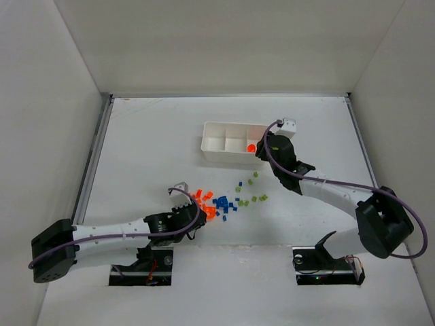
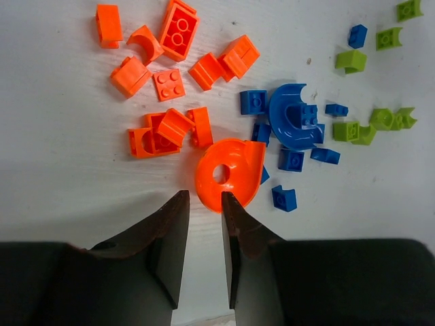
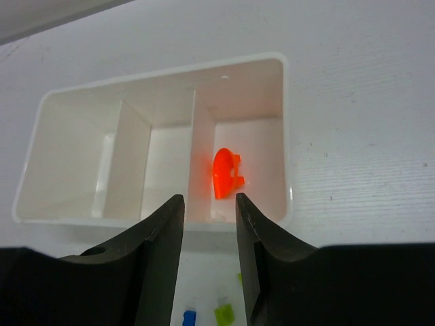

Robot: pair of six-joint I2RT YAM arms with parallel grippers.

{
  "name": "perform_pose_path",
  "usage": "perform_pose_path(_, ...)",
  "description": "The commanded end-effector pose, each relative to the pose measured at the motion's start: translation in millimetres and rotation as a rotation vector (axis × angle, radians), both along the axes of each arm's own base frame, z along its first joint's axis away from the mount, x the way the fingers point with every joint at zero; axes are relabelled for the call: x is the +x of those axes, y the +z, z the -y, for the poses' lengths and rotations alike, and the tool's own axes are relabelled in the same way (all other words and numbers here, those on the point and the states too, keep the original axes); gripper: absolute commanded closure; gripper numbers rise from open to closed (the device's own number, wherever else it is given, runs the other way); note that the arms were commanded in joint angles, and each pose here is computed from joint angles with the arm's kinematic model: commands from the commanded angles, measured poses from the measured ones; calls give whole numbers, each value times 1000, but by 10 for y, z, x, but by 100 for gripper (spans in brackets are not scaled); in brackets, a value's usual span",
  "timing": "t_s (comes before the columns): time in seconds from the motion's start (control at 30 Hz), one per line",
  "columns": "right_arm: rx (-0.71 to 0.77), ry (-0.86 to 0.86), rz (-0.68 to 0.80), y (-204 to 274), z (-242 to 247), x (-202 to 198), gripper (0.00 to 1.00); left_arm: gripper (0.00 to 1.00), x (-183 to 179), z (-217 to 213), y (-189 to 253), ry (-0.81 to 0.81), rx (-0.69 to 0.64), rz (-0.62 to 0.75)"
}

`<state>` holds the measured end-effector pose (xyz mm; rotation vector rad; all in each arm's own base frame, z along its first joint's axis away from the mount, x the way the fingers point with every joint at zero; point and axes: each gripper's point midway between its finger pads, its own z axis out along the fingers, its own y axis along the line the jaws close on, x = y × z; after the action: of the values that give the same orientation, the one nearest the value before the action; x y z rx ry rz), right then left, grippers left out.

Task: Sort the legos into containers by color

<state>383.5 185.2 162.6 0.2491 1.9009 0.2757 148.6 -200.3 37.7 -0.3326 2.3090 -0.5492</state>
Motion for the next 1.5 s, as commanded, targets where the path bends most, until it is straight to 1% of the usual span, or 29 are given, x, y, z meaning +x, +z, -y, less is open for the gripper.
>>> perform_pose_path(0.0, 15, 61, 43, 111, -139, -155, 58, 76, 44, -69, -60, 95, -43, -4)
perform_pose_path(0.1, 24, 111, 34, 67, -260, -269, 58, 74, 52, -20, -77, 56, -27, 10)
perform_pose_path(0.27, 37, 168, 34, 58, -398, -462, 58, 75, 100, -43, -150, 68, -1, 4)
perform_pose_path(0.33, 37, 188, 31, 29, -448, -526, 58, 78, 158, -49, -151, 62, 20, 23)
perform_pose_path(0.53, 52, 191, 31, 7, -398, -625, 58, 86, 198, 16, -194, 47, 23, 22)
perform_pose_path(0.63, 56, 191, 40, 32, -328, -688, 58, 93, 236, 57, -226, 49, 30, 22)
perform_pose_path(0.67, 66, 190, 49, 54, -293, -727, 58, 98, 242, 95, -187, 37, 34, 27)
perform_pose_path(0.73, 79, 184, 63, 86, -241, -750, 58, 100, 244, 136, -120, 17, 43, 45)
perform_pose_path(0.87, 99, 148, 83, 138, -113, -743, 58, 100, 258, 239, 212, -15, 47, 101)
perform_pose_path(0.9, 114, 127, 85, 133, -57, -736, 58, 100, 283, 270, 388, -29, 56, 132)
perform_pose_path(1.03, 152, 69, 88, 75, 102, -685, 58, 100, 359, 279, 719, -32, 68, 208)
perform_pose_path(1.13, 181, 36, 84, 36, 206, -694, 58, 100, 536, 334, 960, -8, 43, 251)
perform_pose_path(1.23, 219, -16, 97, 31, 377, -693, 58, 100, 821, 489, 1229, -9, 19, 322)
perform_pose_path(1.3, 237, -48, 110, 65, 495, -698, 58, 100, 1126, 680, 1497, -13, -29, 399)
perform_pose_path(1.37, 262, -75, 129, 88, 599, -727, 58, 99, 1338, 828, 1704, -24, -65, 440)
perform_pose_path(1.47, 294, -104, 139, 75, 698, -755, 58, 98, 1819, 1118, 1957, -56, -68, 505)
